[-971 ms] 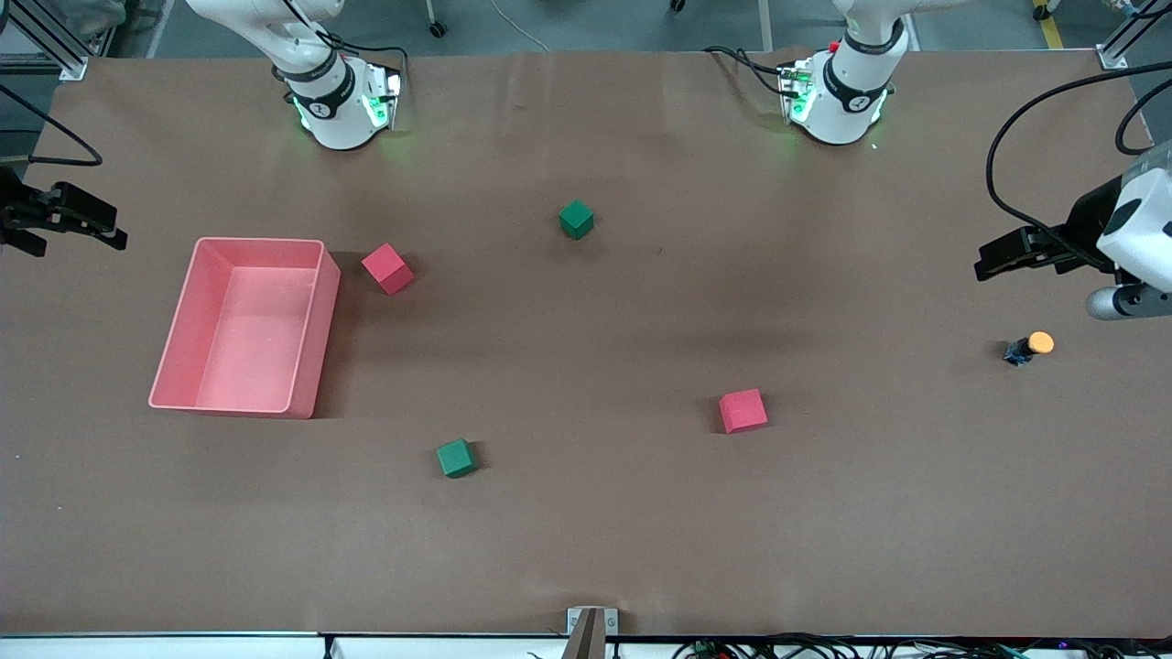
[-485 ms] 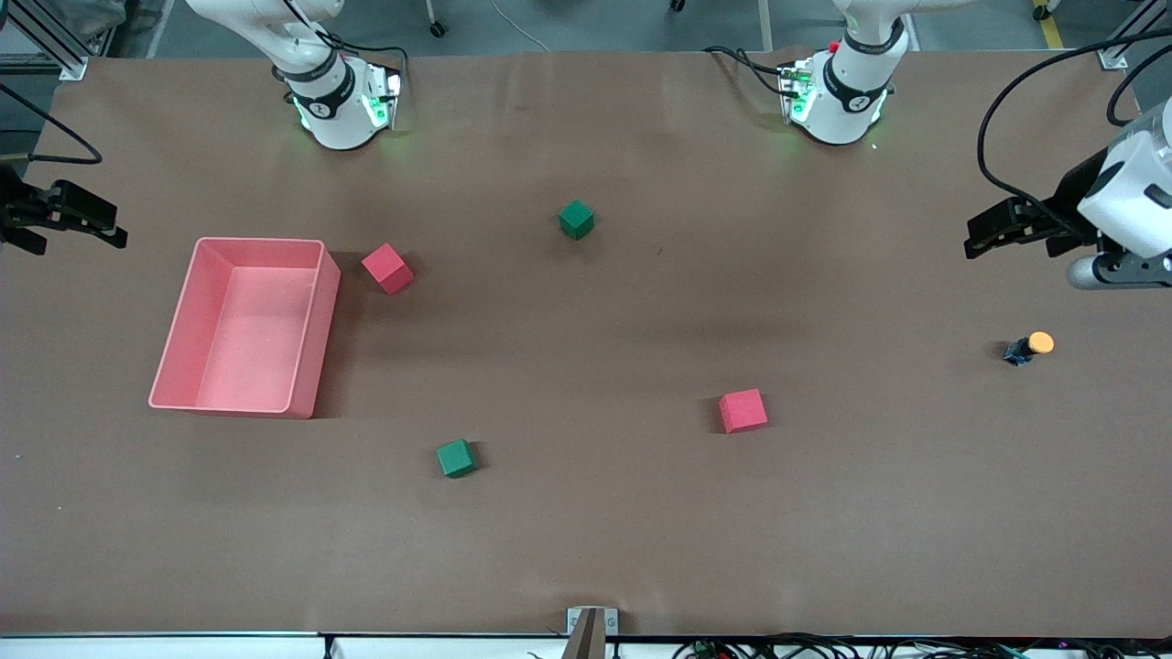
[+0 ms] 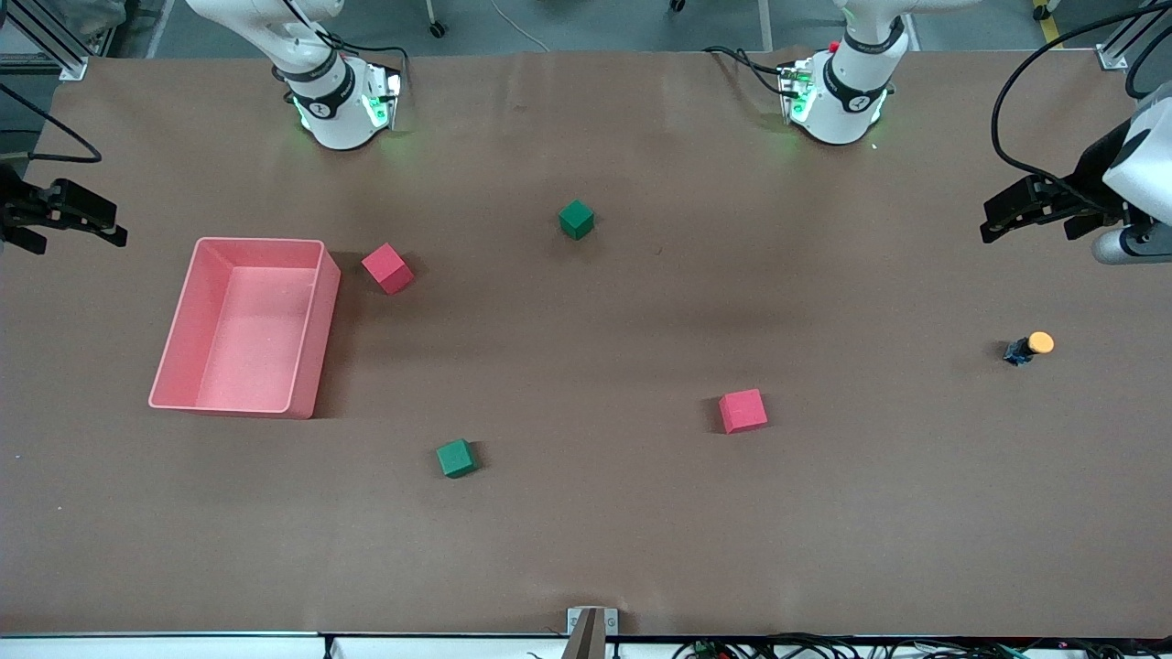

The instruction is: Place and upright button with both arms

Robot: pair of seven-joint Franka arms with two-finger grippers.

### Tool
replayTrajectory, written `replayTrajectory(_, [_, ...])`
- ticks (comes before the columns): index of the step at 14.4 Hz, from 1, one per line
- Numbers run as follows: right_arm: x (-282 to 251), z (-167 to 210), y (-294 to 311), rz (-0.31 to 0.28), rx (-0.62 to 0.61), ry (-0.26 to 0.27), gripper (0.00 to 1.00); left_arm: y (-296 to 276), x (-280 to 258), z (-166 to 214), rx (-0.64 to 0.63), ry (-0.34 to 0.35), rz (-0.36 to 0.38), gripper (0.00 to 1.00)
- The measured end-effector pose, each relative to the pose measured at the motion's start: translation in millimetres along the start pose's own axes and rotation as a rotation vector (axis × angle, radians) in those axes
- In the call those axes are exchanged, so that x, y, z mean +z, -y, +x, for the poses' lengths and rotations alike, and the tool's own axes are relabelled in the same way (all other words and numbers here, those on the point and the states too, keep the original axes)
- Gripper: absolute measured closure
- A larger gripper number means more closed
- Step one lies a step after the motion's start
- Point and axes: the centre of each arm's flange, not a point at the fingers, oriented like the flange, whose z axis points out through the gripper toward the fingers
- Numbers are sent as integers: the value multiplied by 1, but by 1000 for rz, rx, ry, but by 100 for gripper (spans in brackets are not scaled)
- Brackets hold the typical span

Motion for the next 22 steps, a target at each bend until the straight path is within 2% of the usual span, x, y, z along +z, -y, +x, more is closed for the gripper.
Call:
replayTrajectory(7, [0, -3, 1, 4, -4, 20, 0, 3, -32, -28, 10, -56, -3, 0])
replayTrajectory(13, [-20, -3, 0, -3, -3, -18, 0, 2, -29, -48, 51, -45, -4, 0])
replayTrajectory(22, [-39, -4, 0, -10, -4, -56, 0, 0, -27, -51, 85, -39, -23, 0])
